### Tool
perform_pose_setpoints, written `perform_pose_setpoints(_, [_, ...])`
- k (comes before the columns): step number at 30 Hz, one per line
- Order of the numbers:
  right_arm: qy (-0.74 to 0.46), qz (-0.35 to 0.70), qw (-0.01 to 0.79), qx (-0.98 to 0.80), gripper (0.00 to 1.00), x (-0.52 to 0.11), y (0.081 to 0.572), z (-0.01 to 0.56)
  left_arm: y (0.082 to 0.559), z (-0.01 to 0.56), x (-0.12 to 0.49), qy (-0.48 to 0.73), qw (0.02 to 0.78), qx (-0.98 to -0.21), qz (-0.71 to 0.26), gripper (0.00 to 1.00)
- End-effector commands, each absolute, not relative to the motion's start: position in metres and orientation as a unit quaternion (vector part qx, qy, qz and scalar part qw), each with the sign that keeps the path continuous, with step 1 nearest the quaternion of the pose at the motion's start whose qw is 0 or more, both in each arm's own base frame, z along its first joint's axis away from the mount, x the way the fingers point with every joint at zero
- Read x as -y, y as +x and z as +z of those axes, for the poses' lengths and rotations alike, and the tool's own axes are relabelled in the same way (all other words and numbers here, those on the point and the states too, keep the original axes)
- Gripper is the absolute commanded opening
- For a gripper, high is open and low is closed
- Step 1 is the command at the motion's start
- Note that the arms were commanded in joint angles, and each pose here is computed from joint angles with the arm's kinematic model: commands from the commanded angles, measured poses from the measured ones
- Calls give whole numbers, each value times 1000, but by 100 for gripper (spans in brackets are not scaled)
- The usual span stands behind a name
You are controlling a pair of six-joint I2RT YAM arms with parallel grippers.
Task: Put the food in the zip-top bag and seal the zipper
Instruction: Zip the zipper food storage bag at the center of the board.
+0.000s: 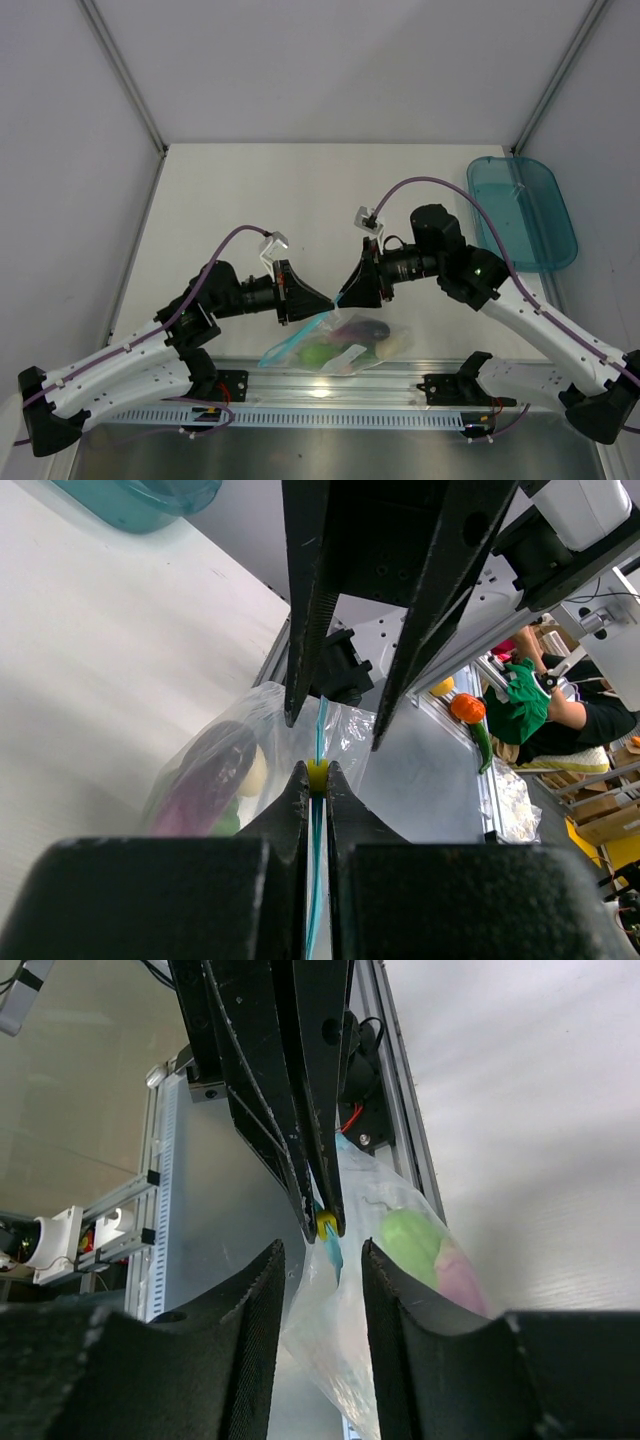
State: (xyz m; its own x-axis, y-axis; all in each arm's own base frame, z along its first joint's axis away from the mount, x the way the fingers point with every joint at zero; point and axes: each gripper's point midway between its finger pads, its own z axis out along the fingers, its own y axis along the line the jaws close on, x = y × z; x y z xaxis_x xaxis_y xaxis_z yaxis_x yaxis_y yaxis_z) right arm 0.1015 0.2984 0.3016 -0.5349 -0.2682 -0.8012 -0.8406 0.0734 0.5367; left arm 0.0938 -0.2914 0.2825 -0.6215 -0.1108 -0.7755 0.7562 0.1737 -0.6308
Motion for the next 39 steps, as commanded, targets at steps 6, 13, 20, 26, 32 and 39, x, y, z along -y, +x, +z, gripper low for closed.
perform_pose_setpoints(6, [-411,558,268,-669,30,-308,101,308,91,303,291,250,384,-647,-609,1])
perform_pose_setpoints(13, [-412,557,263,-671,21,-311,99,303,91,301,291,251,382,-648,-609,1])
perform_pose_setpoints(20, [-409,544,269,-681,0,-310,103,297,90,303,290,252,384,-646,-610,1])
perform_pose_setpoints(26, [-385,476,322,-722,0,-305,125,288,91,301,289,250,383,-649,-608,1])
perform_pose_setpoints(32, [-352,406,394,-746,0,-289,150,293,91,300,289,249,382,-652,-606,1])
perform_pose_setpoints(39, [-328,333,429,-773,0,-275,170,287,91,300,291,251,376,-657,-604,1])
